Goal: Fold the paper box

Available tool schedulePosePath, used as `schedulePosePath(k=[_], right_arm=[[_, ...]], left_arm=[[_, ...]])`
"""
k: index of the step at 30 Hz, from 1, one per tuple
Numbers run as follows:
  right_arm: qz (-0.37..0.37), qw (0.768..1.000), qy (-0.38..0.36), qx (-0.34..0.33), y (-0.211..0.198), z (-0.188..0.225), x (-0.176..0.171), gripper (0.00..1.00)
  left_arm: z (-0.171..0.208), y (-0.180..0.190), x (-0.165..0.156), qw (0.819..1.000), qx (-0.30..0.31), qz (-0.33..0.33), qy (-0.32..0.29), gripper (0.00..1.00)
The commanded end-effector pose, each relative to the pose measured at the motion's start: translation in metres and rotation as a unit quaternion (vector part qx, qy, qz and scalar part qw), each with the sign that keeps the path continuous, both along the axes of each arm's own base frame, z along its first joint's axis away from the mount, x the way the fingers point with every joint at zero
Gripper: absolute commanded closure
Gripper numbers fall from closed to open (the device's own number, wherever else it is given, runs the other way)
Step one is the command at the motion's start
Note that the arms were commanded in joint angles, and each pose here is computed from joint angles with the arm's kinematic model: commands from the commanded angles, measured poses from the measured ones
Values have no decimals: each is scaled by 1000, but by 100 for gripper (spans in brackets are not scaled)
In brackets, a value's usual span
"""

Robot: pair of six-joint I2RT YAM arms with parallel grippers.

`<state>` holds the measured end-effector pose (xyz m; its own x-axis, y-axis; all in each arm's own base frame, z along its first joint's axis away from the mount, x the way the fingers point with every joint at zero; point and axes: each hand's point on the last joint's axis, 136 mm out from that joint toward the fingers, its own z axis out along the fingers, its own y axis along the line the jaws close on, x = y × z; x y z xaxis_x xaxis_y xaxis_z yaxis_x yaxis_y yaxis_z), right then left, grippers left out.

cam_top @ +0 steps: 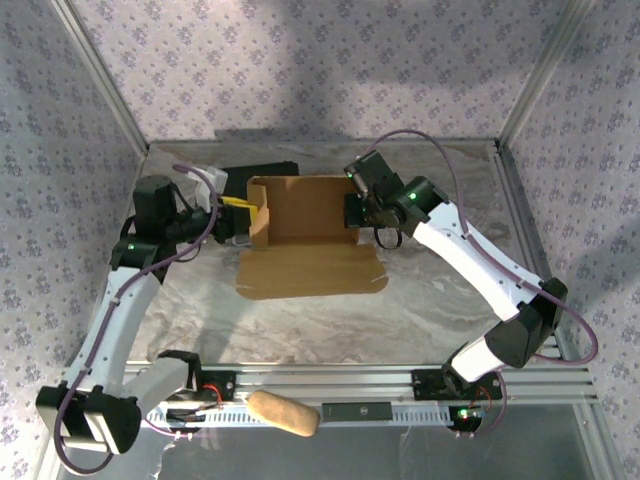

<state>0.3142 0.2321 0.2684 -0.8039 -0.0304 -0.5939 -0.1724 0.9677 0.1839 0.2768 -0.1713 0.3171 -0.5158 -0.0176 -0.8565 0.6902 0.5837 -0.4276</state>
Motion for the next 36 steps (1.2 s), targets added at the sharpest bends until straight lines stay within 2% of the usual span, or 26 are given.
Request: schedulePosePath(k=[1, 5, 8, 17, 20, 26, 29, 36], right_arm=[[8, 1000, -8, 9, 6, 9, -1, 100], [11, 1000, -10, 8, 10, 10, -3, 100], [14, 1000, -10, 6, 13, 10, -5, 100], [17, 1000, -16, 3, 16, 15, -9, 100], [19, 1000, -17, 4, 17, 16, -10, 100], [24, 1000, -20, 5, 20, 20, -12, 100], [24, 999, -22, 7, 20, 22, -13, 100], [20, 1000, -22, 0, 21, 19, -16, 100]], left_arm=[[-2, 0, 0, 1000, 17, 11, -18, 70], [-4, -1, 4, 999, 32, 25, -25, 71], [-6, -4, 5, 998, 49, 36, -33, 63], [-16, -4, 12, 992, 97, 68, -50, 68], [-19, -7, 12, 990, 110, 72, -56, 60], [-21, -10, 16, 987, 122, 81, -62, 63], [-23, -12, 19, 984, 136, 88, -67, 67], [-24, -21, 18, 985, 132, 86, -74, 87]])
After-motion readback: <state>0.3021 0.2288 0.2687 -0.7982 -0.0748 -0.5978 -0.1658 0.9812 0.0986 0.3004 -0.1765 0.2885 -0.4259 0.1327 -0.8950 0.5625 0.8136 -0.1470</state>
